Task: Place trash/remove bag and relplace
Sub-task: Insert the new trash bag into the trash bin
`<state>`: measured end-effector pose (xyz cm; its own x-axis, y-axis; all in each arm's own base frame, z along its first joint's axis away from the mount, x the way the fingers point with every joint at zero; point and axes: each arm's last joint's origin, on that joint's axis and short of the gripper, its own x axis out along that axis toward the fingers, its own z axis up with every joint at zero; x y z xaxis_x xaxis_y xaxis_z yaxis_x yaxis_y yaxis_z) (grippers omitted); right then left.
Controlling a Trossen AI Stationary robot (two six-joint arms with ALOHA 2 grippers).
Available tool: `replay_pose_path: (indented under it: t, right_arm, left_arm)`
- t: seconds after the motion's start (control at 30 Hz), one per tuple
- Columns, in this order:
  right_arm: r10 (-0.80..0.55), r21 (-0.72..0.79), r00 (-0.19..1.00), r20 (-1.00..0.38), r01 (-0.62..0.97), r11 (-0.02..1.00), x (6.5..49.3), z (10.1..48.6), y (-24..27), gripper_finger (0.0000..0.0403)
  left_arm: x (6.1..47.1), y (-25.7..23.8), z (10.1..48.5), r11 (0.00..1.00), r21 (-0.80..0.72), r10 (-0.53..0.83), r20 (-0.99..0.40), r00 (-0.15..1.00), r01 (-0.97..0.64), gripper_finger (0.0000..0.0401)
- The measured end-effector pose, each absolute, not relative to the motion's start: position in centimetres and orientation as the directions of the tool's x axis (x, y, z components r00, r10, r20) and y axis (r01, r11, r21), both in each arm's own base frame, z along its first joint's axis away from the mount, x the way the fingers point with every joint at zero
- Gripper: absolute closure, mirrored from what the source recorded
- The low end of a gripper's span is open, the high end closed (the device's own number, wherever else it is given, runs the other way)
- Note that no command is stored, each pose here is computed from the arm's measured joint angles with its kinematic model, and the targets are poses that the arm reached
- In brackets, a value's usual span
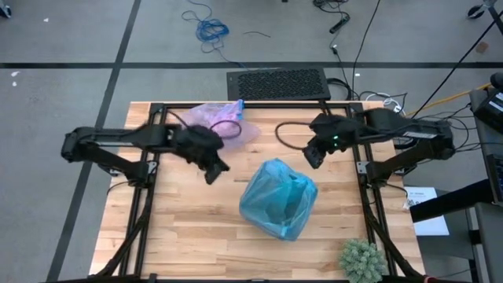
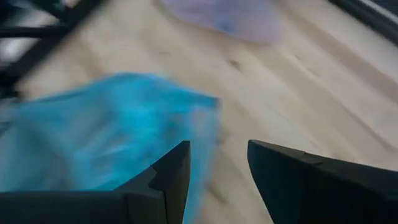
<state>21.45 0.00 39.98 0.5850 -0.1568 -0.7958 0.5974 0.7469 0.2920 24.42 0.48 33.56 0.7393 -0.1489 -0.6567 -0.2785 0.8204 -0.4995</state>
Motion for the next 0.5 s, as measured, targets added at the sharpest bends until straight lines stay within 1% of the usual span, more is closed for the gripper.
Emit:
replay_pose_path:
  t: [0.1,0.17,0.23,0.33,0.4,0.5]
  right_arm:
    - [-0.079,0.372,0.656,-0.751,0.518,0.770,21.1,42.2,0.9,0.0250]
    - [-0.040,0.403,0.684,-0.729,0.475,0.782,21.0,43.2,1.6,0.0251]
    - [-0.009,0.422,0.697,-0.717,0.444,0.790,20.9,43.7,2.4,0.0255]
    - [0.043,0.459,0.697,-0.716,0.423,0.781,20.6,43.9,3.9,0.0269]
    - [0.077,0.485,0.688,-0.722,0.423,0.766,20.6,43.7,4.9,0.0281]
    - [0.120,0.508,0.663,-0.739,0.432,0.745,21.0,43.2,6.8,0.0298]
  left_arm:
    - [24.6,0.9,36.2,0.798,-0.600,-0.264,-0.429,0.864,-0.054,0.0396]
    - [25.0,1.0,37.6,0.782,-0.615,-0.342,-0.284,0.896,0.103,0.0399]
    - [25.3,1.2,38.7,0.780,-0.585,-0.391,-0.177,0.903,0.224,0.0398]
    - [26.6,2.1,38.5,0.777,-0.571,-0.406,-0.133,0.904,0.265,0.0398]
    - [28.1,2.8,37.8,0.761,-0.594,-0.429,-0.157,0.890,0.262,0.0398]
    - [30.7,3.1,36.8,0.721,-0.622,-0.513,-0.185,0.838,0.304,0.0398]
